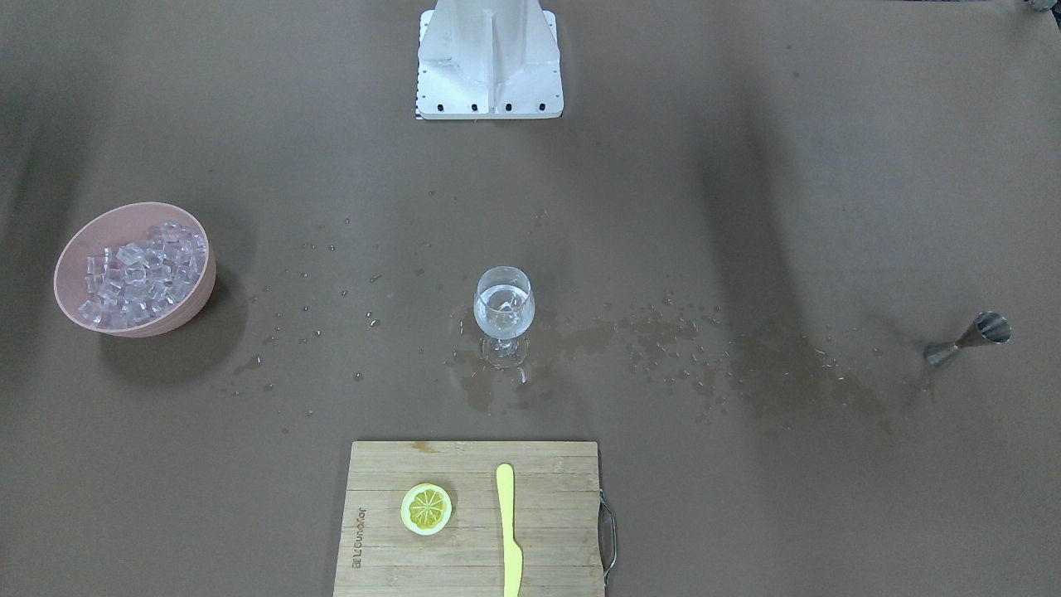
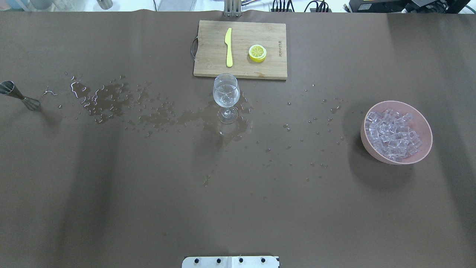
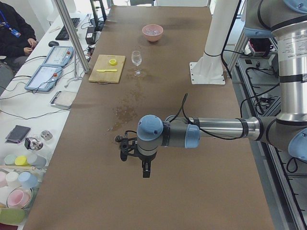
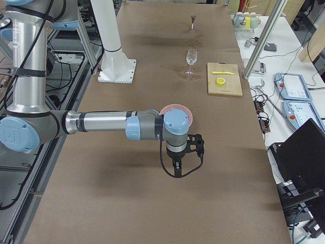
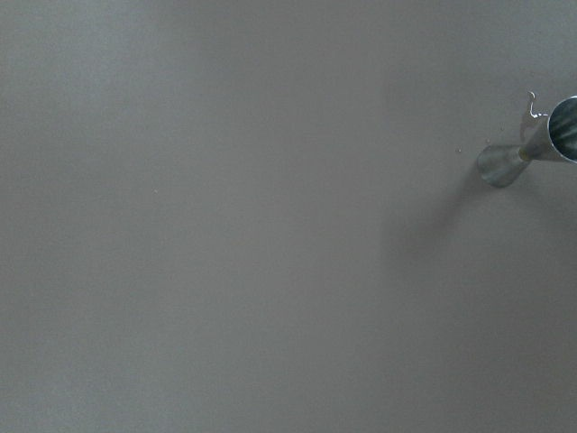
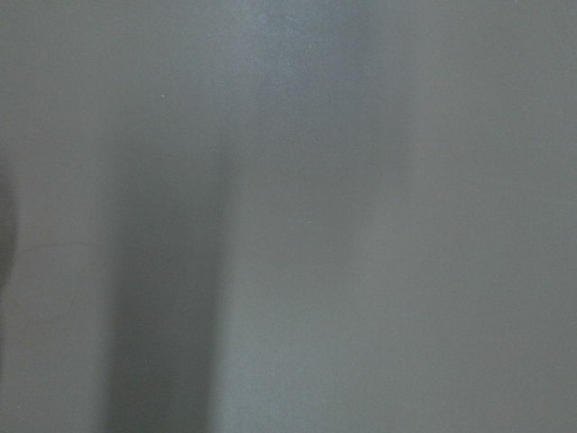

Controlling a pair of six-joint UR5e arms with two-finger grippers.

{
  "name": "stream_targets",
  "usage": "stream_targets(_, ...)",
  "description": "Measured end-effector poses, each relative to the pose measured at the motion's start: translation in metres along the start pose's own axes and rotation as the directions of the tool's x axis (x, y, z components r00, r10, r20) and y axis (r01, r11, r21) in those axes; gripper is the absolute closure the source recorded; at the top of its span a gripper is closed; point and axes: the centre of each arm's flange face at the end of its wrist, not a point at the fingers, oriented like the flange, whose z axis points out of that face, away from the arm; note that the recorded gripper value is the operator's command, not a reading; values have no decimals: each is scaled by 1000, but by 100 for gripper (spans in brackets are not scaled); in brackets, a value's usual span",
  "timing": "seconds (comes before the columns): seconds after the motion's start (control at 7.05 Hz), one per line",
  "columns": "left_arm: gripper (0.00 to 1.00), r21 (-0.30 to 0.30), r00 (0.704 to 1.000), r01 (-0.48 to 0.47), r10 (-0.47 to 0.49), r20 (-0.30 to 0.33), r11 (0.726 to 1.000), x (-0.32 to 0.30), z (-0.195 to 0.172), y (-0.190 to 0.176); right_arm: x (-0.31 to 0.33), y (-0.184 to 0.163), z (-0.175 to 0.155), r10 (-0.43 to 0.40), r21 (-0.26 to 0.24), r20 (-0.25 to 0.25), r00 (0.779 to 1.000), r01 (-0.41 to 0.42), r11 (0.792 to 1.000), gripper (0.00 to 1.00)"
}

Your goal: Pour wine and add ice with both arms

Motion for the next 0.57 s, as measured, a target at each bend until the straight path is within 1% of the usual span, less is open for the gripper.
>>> stream_targets(0.57,2,-16,1000,17,-16,1,1000,-8,8,2,-5,2,-5,-8,9,0,1000,8,1000,0)
